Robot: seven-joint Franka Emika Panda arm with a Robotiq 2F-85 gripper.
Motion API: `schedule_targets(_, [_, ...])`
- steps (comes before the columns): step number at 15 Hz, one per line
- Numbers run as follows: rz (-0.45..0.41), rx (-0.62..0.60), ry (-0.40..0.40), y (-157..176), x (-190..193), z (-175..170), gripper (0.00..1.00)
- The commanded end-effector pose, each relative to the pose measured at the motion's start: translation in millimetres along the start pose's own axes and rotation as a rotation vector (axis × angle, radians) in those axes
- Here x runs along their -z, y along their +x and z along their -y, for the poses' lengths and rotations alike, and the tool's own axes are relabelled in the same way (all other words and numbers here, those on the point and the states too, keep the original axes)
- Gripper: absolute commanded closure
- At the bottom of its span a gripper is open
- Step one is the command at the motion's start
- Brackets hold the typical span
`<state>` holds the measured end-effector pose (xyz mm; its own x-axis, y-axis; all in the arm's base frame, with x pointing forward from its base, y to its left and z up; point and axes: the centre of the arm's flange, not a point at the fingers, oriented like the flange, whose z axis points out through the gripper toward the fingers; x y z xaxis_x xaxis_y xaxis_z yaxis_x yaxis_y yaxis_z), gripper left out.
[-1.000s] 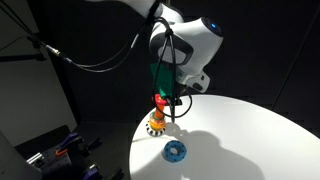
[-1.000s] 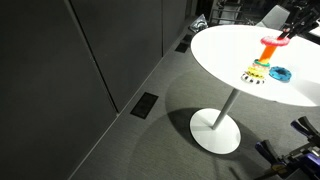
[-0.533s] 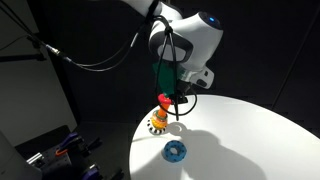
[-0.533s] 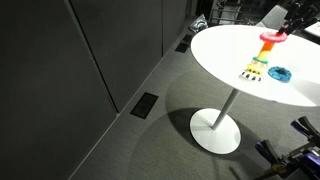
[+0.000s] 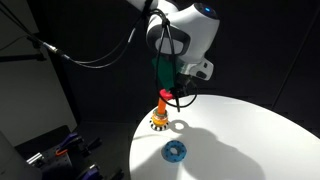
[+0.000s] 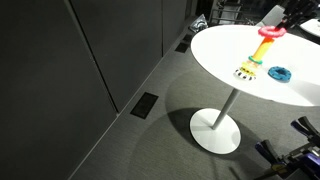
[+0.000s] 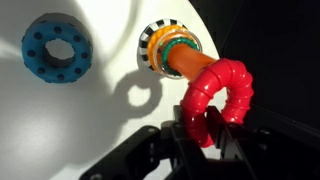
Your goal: Take the red ring off the stack and place it on the blue ring
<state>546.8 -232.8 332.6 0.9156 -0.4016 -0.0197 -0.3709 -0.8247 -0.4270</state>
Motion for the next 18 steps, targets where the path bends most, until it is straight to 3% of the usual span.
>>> schedule_targets(1, [-0.041, 0.028, 0.015, -8, 11, 13, 0.92])
schedule_targets(8, [-0.091, 0.004, -0.014, -2, 22, 4, 0.92])
schedule_targets(18, [-0.11, -0.102, -0.032, -3, 28, -56, 0.92])
